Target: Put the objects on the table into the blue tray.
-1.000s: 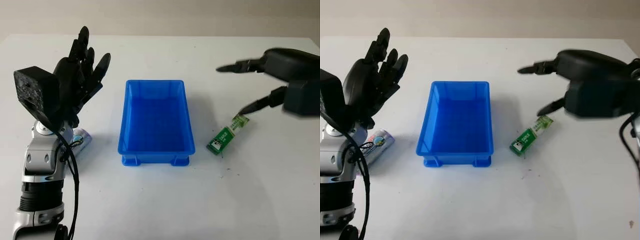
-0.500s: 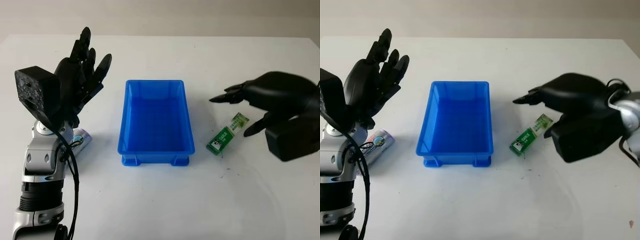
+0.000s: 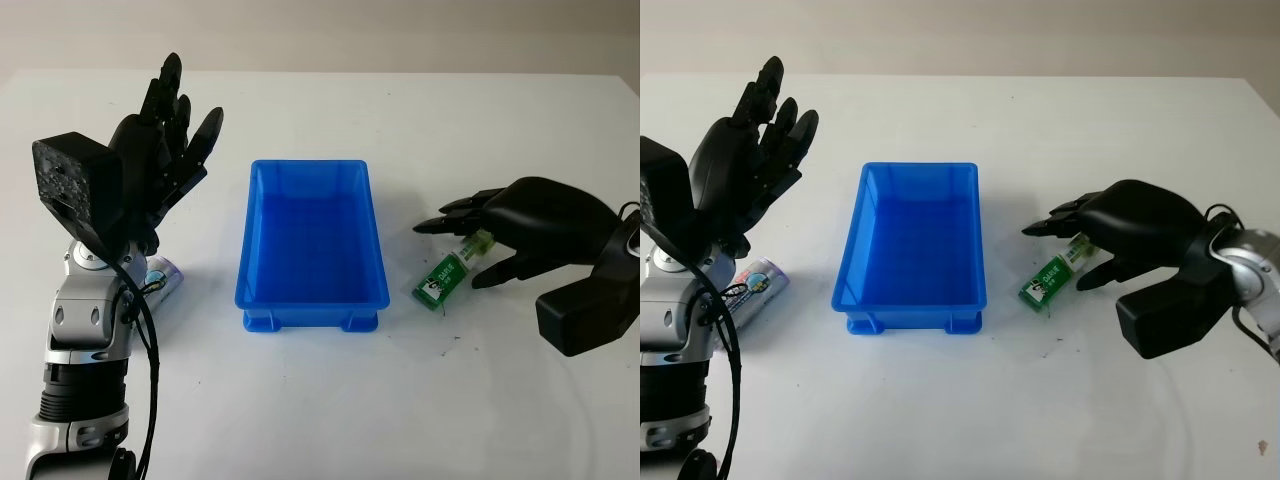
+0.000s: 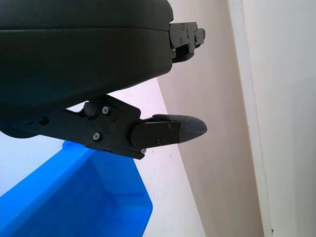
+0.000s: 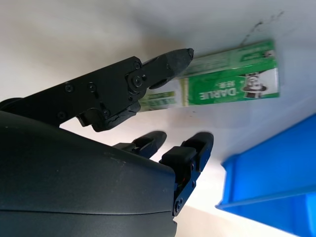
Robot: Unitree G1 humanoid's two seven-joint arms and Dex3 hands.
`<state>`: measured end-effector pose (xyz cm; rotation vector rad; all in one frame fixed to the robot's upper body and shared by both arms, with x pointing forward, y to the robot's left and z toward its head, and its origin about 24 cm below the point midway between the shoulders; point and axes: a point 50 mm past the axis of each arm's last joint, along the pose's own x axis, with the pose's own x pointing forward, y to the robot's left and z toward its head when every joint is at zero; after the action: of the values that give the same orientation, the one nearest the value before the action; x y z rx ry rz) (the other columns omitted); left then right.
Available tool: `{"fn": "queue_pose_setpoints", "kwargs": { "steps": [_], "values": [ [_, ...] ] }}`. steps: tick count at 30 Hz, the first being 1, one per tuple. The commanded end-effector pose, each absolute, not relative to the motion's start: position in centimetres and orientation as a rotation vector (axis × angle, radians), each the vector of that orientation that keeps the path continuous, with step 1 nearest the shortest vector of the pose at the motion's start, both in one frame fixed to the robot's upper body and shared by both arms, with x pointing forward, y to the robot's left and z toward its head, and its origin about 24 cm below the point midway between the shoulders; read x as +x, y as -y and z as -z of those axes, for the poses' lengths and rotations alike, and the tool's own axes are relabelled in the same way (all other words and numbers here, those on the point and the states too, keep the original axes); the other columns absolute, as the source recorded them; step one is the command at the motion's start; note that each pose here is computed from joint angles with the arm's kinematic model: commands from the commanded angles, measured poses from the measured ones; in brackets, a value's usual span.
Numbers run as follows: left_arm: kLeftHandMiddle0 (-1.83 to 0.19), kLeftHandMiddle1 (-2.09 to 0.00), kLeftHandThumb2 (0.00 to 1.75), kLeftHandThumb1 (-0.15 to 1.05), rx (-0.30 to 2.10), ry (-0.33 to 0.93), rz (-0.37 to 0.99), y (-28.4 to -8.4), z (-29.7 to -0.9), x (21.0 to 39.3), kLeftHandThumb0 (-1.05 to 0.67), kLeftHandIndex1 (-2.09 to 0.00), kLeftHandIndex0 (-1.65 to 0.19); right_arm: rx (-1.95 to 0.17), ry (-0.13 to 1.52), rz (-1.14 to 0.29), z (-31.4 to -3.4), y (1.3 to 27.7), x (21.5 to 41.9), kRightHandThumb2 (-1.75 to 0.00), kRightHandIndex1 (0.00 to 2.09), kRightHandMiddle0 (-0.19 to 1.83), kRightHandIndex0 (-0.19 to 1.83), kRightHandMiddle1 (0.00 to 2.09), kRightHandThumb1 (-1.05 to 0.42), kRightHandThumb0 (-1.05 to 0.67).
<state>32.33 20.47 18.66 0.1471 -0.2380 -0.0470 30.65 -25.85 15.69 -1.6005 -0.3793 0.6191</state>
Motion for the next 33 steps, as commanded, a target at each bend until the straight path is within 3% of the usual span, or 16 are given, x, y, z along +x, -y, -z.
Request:
{"fn": "queue_pose_setpoints", "kwargs": {
  "steps": [1,7,14,19,28,33],
  "values": [
    [0.10,-0.06,0.42,1.05,0.153,0.261,0.045,-20.5,-19.3,32.3,-0.45,-0.06,0.12,-1.580,0.389,-0.622,-15.0,25.8,30.5,-0.06,1.10,0.15,0.14,1.05,-0.90,-0.35],
    [0.09,-0.06,0.41,1.05,0.161,0.260,0.049,-20.4,-19.3,32.3,-0.46,-0.06,0.11,-1.563,0.399,-0.627,-14.3,26.0,30.3,-0.06,1.47,0.04,0.05,1.47,-0.96,-0.32],
    [0.08,-0.06,0.42,1.05,0.154,0.259,0.050,-20.4,-19.3,32.4,-0.46,-0.06,0.11,-1.550,0.379,-0.637,-14.2,26.1,30.4,-0.06,1.69,0.04,0.02,1.65,-1.00,-0.34],
    [0.09,-0.05,0.39,1.05,0.140,0.252,0.052,-20.4,-19.3,32.5,-0.48,-0.05,0.12,-1.605,0.394,-0.635,-14.2,25.8,30.6,-0.09,1.87,0.12,0.18,1.75,-1.04,-0.43],
    [0.08,-0.06,0.41,1.05,0.163,0.256,0.052,-20.4,-19.4,32.4,-0.47,-0.06,0.10,-1.643,0.402,-0.652,-14.1,25.1,31.2,-0.13,1.92,0.16,0.21,1.76,-1.05,-0.42],
    [0.09,-0.05,0.42,1.05,0.157,0.255,0.055,-20.3,-19.4,32.3,-0.46,-0.06,0.10,-1.638,0.435,-0.598,-15.6,24.8,32.0,-0.28,1.83,0.16,0.23,1.72,-1.05,-0.44]
  ]
}}
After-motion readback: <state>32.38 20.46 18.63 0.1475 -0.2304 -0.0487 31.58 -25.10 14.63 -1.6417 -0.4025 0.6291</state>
